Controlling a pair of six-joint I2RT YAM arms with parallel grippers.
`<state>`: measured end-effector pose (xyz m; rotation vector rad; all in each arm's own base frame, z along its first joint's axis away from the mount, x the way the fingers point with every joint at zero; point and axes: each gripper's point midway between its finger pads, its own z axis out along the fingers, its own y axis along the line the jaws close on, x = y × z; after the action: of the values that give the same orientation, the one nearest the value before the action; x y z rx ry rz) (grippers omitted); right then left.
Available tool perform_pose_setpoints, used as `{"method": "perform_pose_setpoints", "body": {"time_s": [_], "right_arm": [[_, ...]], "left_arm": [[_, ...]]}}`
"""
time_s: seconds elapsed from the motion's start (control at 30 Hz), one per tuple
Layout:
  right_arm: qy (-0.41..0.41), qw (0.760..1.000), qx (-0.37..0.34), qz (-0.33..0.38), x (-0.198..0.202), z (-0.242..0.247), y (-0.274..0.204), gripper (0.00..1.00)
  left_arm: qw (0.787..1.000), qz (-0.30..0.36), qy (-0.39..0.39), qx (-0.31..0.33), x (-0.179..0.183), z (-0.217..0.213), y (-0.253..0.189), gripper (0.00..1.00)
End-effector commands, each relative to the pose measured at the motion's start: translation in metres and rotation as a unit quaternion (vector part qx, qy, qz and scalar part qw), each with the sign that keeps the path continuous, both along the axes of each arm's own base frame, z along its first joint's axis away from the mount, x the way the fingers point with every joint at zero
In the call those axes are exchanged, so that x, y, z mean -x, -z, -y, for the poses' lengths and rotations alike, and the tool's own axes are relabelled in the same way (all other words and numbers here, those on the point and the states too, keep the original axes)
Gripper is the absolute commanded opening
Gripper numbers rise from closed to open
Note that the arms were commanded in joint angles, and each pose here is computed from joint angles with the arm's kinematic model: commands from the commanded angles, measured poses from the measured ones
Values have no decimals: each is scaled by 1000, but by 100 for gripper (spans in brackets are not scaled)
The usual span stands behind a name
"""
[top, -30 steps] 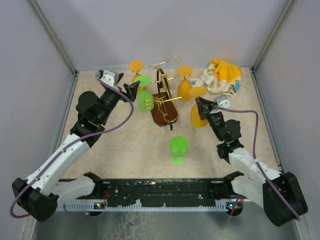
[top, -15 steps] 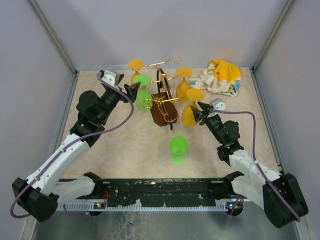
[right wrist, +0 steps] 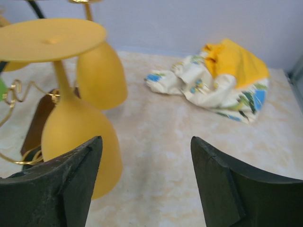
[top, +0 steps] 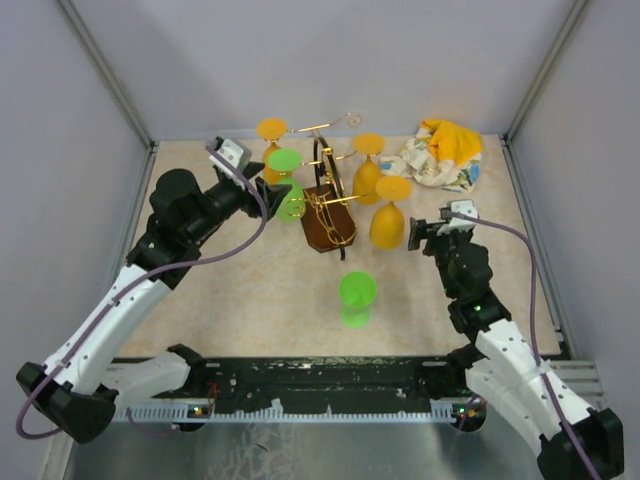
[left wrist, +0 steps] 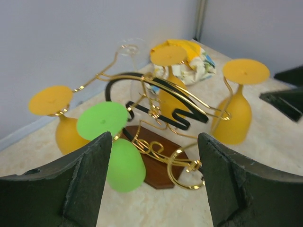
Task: Place the wine glass upside down on the wine glass rack
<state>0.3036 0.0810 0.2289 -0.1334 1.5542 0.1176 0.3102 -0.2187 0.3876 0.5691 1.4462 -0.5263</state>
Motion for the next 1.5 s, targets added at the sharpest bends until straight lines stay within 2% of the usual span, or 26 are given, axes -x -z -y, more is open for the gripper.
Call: {"method": "perform_pose_setpoints", "body": {"time_s": [0.0,0.3,0.4,0.6,0.83,1.23,1.33,1.47], "right_arm": [[130,990,-28,-40,8,44,-11,82],[205,972,-34,-113,6,61,-3,89],[207,969,-28,-130,4,60,1,90],[206,970,-38,-127,7,60,1,91],[208,971,-28,-112,12,65,-8,91],[208,971,-16,-113,16,68,-3,92],[206,972,-17,-111,16,67,-4,92],[205,972,-20,-112,16,67,-3,92]], "left_arm": [[993,-46,98,-42,46,17,22,80],[967,-104,207,-108,115,72,81,81],[959,-123,216,-136,129,90,105,81],[952,-176,181,-176,127,112,148,78],[958,-196,108,-177,100,119,161,79],[936,-246,143,-206,109,142,197,78],[932,-253,144,-215,111,142,205,69],[926,-265,150,-223,114,144,215,42]]}}
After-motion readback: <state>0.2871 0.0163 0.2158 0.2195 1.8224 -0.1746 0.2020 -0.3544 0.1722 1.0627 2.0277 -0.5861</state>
